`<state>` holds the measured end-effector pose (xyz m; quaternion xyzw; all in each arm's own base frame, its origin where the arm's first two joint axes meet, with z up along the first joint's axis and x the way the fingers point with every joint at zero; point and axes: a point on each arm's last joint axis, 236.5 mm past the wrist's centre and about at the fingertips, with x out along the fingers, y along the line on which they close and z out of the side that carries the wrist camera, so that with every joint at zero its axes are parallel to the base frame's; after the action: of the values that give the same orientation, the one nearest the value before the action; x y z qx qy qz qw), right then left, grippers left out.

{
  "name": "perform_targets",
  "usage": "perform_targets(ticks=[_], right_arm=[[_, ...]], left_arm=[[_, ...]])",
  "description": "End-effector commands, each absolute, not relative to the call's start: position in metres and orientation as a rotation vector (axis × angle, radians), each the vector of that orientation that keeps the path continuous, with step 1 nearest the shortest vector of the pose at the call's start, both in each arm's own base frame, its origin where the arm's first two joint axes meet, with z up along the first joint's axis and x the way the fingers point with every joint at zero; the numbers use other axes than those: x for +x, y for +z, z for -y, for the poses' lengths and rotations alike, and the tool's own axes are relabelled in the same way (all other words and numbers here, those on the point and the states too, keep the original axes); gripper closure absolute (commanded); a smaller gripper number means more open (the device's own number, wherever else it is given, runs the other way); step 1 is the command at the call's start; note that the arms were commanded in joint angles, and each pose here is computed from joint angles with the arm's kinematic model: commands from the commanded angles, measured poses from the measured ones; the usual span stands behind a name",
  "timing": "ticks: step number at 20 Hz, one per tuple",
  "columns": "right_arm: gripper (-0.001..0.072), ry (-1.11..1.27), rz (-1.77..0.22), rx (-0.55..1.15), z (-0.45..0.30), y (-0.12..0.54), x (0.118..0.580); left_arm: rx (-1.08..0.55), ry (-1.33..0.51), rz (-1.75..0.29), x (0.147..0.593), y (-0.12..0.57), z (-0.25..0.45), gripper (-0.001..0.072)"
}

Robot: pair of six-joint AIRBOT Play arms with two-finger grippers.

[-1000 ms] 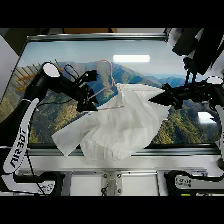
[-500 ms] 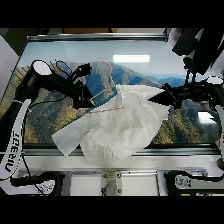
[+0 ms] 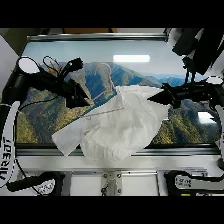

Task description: Fold the clothes and pants, and hang the long-sleeved shirts on hangers.

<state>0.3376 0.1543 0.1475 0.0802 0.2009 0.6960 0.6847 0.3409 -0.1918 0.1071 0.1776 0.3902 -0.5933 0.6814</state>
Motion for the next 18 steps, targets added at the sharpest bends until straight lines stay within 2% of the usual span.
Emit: perform_targets(ticks=[1, 6, 12, 15, 18], right_arm=[[0.0705, 1.547, -0.450, 0.180, -0.154, 0.148, 0.340], [0.0706, 1.551, -0.421, 0.169, -0.155, 0.157, 0.338], [0.0707, 1.579, -0.337, 0.083, -0.159, 0.195, 0.312], [0.0707, 1.562, -0.322, 0.045, -0.157, 0.215, 0.297], [0.0707, 1.550, -0.323, 0.023, -0.156, 0.230, 0.283]], left_arm=[[0.363, -1.284, -0.881, 0.333, 0.126, 0.189, 0.0301], [0.306, -1.142, -0.841, 0.338, 0.158, 0.168, 0.0301], [0.075, -0.791, -0.783, 0.384, 0.190, 0.112, 0.0301], [-0.084, -0.689, -0.815, 0.400, 0.188, 0.106, 0.0301], [-0.191, -0.681, -0.889, 0.410, 0.169, 0.128, 0.0298]])
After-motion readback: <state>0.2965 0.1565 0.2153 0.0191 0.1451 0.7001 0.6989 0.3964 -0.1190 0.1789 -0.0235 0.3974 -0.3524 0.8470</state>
